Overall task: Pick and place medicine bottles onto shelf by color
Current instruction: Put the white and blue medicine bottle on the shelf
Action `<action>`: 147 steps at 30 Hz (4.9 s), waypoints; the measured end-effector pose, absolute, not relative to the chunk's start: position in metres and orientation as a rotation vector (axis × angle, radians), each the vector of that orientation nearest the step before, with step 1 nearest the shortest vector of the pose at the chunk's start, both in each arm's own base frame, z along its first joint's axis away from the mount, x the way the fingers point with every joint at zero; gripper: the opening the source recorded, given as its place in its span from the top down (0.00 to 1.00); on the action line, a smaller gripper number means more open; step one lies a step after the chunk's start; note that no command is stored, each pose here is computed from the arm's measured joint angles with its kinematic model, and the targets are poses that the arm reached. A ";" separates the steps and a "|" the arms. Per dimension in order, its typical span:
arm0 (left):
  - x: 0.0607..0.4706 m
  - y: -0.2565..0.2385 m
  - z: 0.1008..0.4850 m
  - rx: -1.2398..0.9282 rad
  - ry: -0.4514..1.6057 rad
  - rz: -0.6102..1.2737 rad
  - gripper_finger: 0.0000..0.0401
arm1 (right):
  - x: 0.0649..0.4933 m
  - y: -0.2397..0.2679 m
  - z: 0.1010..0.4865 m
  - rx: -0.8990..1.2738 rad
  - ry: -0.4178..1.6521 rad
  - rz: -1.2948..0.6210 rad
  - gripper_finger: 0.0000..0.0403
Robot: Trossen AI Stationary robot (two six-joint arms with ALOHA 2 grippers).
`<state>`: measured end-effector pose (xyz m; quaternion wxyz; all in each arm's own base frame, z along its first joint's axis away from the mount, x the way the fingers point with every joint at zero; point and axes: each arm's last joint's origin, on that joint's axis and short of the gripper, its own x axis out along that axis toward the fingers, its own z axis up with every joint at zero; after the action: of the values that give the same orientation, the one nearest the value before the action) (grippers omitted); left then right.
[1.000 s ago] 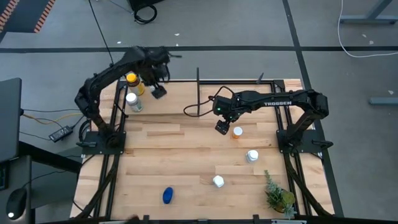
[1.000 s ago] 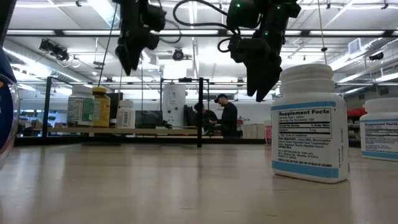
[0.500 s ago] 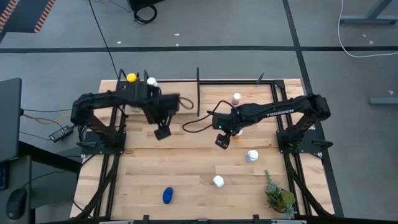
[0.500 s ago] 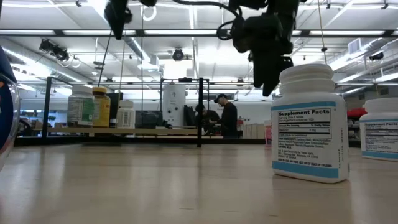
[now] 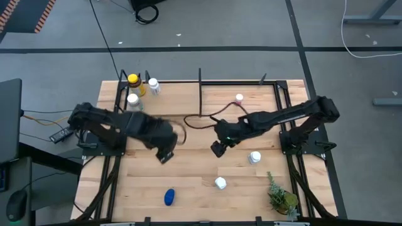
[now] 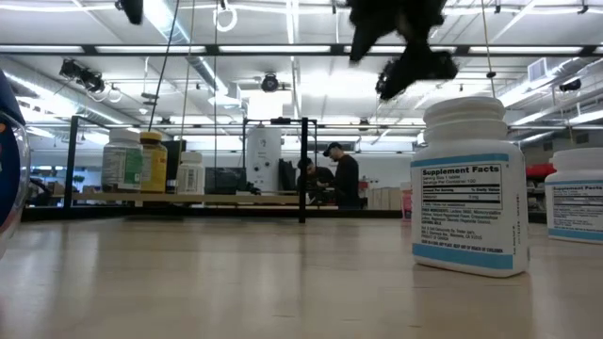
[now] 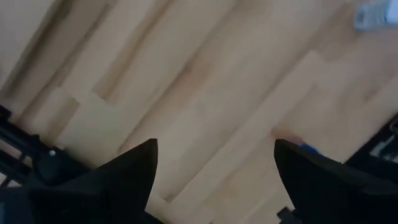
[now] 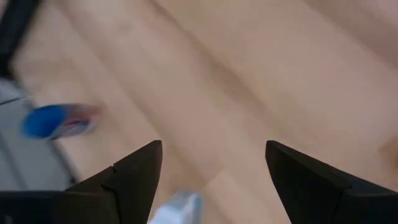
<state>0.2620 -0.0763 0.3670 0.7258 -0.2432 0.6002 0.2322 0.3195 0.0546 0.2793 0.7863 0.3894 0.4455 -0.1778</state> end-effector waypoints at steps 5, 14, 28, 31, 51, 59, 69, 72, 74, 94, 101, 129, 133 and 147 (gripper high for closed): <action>0.260 -0.109 0.363 -0.509 1.272 0.410 0.22 | 0.300 0.082 0.295 0.796 0.966 -0.301 0.28; 0.275 -0.143 0.368 -0.566 1.087 0.216 0.27 | 0.269 0.134 0.288 0.920 1.178 -0.315 0.28; 0.347 -0.174 0.341 -0.346 0.765 0.022 0.28 | 0.233 0.178 0.286 0.716 1.220 -0.258 0.34; 0.364 -0.176 0.323 -0.226 0.767 -0.013 0.28 | 0.233 0.177 0.286 0.621 1.169 -0.260 0.34; 0.425 -0.164 0.254 -0.086 0.795 -0.151 0.28 | 0.212 0.182 0.293 0.585 1.168 -0.280 0.35; 0.431 -0.168 0.232 0.028 0.841 -0.222 0.28 | 0.208 0.186 0.293 0.633 1.168 -0.304 0.35; 0.442 -0.169 0.206 0.048 0.859 -0.220 0.27 | 0.199 0.196 0.293 0.710 1.162 -0.338 0.35; 0.444 -0.170 0.203 0.045 0.842 -0.219 0.27 | 0.197 0.198 0.294 0.728 1.141 -0.352 0.35; 0.447 -0.171 0.202 0.039 0.825 -0.221 0.27 | 0.196 0.200 0.294 0.735 1.139 -0.352 0.35; 0.451 -0.172 0.182 0.046 0.863 -0.215 0.35 | 0.196 0.201 0.294 0.734 1.124 -0.357 0.35; 0.451 -0.172 0.182 0.024 0.859 -0.203 0.51 | 0.196 0.201 0.294 0.733 1.124 -0.357 0.35; 0.442 -0.175 0.177 -0.060 0.962 -0.183 0.38 | 0.197 0.200 0.294 0.700 1.082 -0.362 0.35; 0.442 -0.176 0.181 -0.073 0.956 -0.206 0.34 | 0.197 0.200 0.294 0.692 1.083 -0.357 0.35; 0.418 -0.166 0.214 -0.101 1.071 -0.218 0.31 | 0.197 0.200 0.294 0.673 1.083 -0.347 0.35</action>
<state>0.4184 -0.1663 0.2144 0.8533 -0.0481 0.5088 -0.1036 0.1971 0.1996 0.2941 0.7897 0.3123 0.5028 -0.1610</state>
